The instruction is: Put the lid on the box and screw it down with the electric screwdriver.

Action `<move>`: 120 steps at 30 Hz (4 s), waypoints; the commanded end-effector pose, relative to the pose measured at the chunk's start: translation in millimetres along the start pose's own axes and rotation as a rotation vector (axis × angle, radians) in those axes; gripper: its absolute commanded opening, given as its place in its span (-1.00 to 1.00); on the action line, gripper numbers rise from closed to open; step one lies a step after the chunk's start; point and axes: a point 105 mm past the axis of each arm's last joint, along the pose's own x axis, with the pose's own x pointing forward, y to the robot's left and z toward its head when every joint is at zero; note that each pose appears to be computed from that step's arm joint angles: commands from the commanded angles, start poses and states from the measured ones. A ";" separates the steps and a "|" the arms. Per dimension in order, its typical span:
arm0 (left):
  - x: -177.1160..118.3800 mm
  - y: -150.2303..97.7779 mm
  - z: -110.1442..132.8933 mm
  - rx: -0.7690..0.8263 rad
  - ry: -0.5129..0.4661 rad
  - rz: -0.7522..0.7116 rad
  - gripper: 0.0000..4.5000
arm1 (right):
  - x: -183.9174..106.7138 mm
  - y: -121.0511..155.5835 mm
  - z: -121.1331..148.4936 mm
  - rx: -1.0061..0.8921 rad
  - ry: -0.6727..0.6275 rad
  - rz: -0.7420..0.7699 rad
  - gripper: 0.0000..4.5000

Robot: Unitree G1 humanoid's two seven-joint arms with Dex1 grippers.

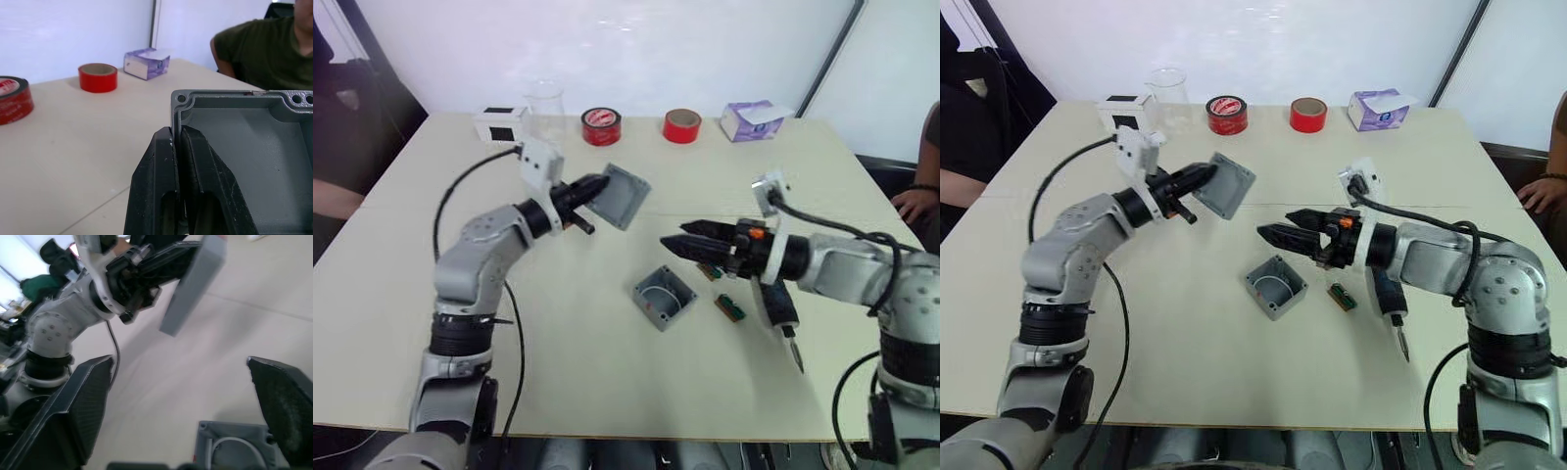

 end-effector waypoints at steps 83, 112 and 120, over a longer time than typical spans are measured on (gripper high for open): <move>-82.6 -13.3 14.1 0.001 0.465 -0.777 0.99 | -25.3 -29.7 -94.8 -2.263 -0.072 -0.281 -0.92; -78.0 -14.6 12.5 0.022 0.454 -0.748 0.99 | -37.6 -44.0 -119.2 -2.216 -0.037 -0.259 -0.92; -78.2 -15.0 12.8 0.024 0.449 -0.741 0.99 | -36.3 -44.5 -122.7 -2.218 -0.039 -0.251 -0.92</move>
